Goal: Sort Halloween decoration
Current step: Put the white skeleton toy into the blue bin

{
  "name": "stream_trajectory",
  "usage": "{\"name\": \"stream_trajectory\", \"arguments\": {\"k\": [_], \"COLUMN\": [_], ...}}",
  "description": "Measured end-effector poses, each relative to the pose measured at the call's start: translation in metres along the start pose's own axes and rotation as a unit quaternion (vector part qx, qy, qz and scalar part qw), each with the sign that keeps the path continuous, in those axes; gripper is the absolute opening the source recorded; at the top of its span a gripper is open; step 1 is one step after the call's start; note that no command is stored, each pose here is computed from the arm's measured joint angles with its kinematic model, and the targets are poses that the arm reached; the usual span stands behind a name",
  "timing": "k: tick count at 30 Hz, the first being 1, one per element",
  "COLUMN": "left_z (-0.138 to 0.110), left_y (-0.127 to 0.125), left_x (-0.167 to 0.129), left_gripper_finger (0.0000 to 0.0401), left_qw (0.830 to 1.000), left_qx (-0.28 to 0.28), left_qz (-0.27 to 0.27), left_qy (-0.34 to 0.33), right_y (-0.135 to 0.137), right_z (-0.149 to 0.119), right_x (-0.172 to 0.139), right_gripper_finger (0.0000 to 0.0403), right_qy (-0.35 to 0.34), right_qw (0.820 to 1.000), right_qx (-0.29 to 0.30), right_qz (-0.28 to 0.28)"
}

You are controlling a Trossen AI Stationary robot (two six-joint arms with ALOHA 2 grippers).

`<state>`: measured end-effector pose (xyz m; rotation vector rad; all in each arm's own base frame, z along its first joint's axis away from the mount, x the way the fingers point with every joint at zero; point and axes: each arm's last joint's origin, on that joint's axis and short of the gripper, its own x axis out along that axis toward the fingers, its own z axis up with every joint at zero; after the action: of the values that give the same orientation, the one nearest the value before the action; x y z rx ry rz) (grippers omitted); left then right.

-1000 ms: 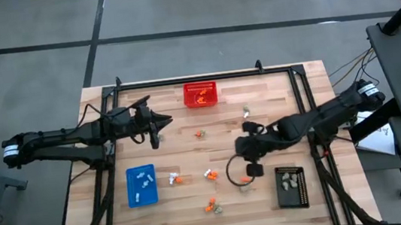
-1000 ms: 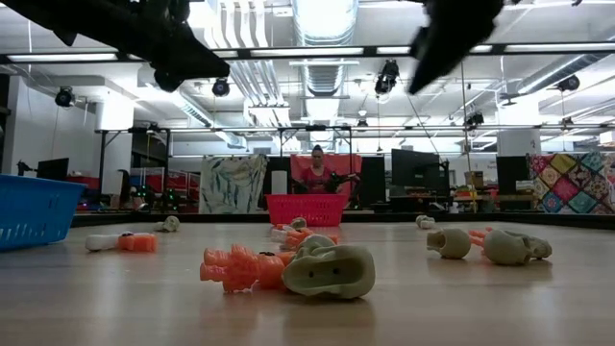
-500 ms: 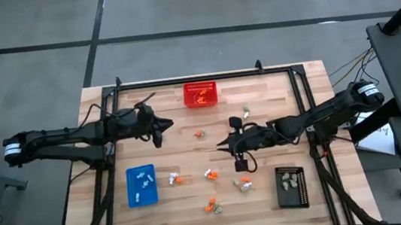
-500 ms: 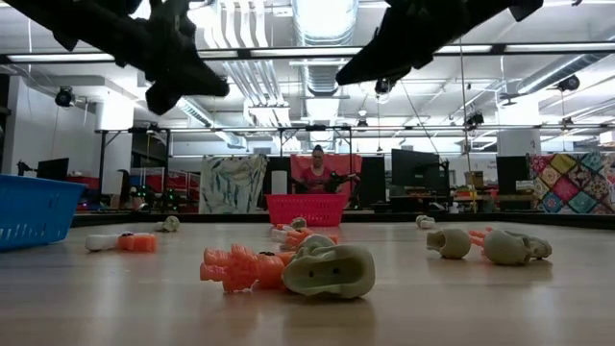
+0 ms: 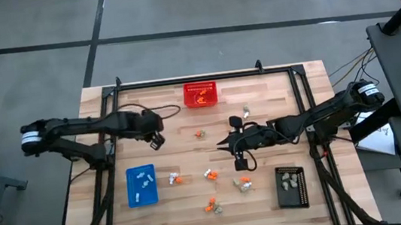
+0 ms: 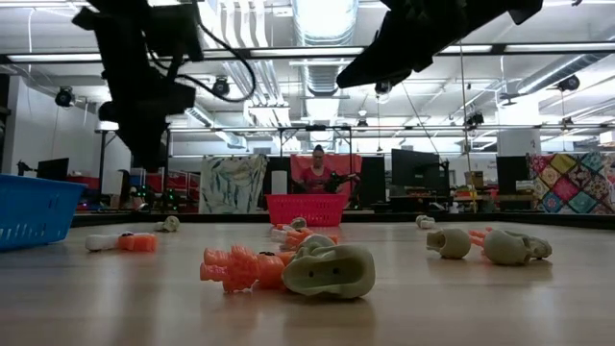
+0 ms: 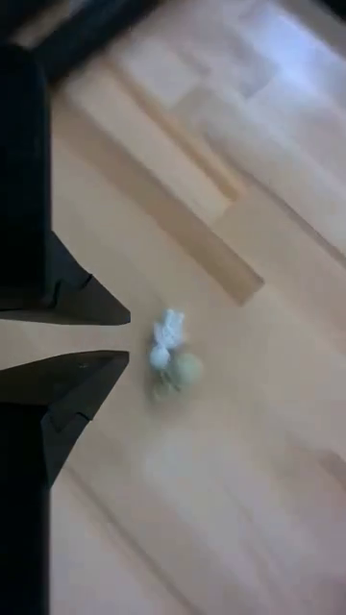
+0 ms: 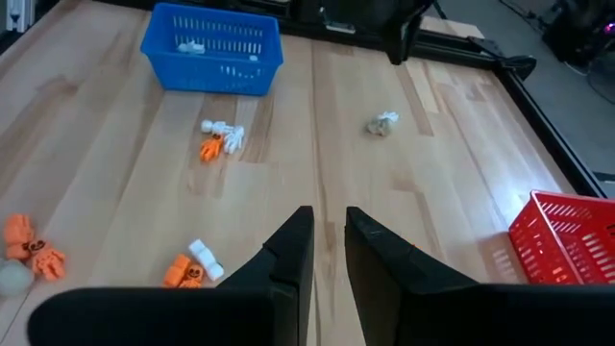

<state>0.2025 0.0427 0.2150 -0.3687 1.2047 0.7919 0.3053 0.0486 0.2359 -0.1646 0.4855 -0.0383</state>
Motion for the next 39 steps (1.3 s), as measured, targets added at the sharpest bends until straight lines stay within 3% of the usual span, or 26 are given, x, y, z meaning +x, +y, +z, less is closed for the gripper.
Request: {"name": "stream_trajectory", "arguments": {"k": [4,7,9,11,18,22,27,30,35,39], "left_z": [0.009,0.008,0.008,0.011,0.020,0.024,0.020,0.016,0.007,0.000], "left_y": [-0.010,-0.017,-0.020,-0.020,-0.009,-0.003,-0.013,-0.022,-0.044,-0.072], "left_x": [0.010,0.016,0.019,0.019,0.020,0.024,0.021,0.017,0.006,-0.009], "left_gripper_finger": [0.0036,0.0036,0.0036,0.0036,0.0036,0.0036,0.0036,0.0036,0.0036,0.0036], "left_qw": [0.990,0.958,0.939,0.937,0.957,0.962,0.950,0.949,0.956,0.949], "left_qx": [0.135,0.266,0.301,0.301,0.266,0.248,0.247,0.200,0.125,0.150], "left_qz": [-0.003,-0.074,-0.133,-0.152,-0.087,-0.077,-0.165,-0.211,-0.227,-0.253], "left_qy": [0.039,0.079,0.098,0.097,0.081,0.086,0.102,0.120,0.139,0.116], "right_y": [0.000,0.000,0.000,0.000,-0.001,-0.001,-0.001,-0.001,-0.001,0.000], "right_z": [0.000,0.000,-0.001,-0.001,-0.001,-0.002,-0.005,-0.005,-0.005,-0.005], "right_x": [0.000,0.000,0.000,0.000,0.000,0.000,0.000,0.000,0.000,0.000], "right_gripper_finger": [0.0053,0.0053,0.0053,0.0053,0.0053,0.0053,0.0053,0.0053,0.0053,0.0053], "right_qy": [0.001,0.002,0.004,0.003,0.004,0.006,0.018,0.018,0.018,0.018], "right_qw": [1.000,1.000,1.000,1.000,1.000,1.000,1.000,1.000,1.000,1.000], "right_qx": [0.000,0.000,0.000,0.000,-0.004,-0.004,-0.003,-0.003,-0.011,-0.021], "right_qz": [0.000,0.000,0.001,0.001,0.000,0.000,0.001,0.001,0.001,0.001]}}
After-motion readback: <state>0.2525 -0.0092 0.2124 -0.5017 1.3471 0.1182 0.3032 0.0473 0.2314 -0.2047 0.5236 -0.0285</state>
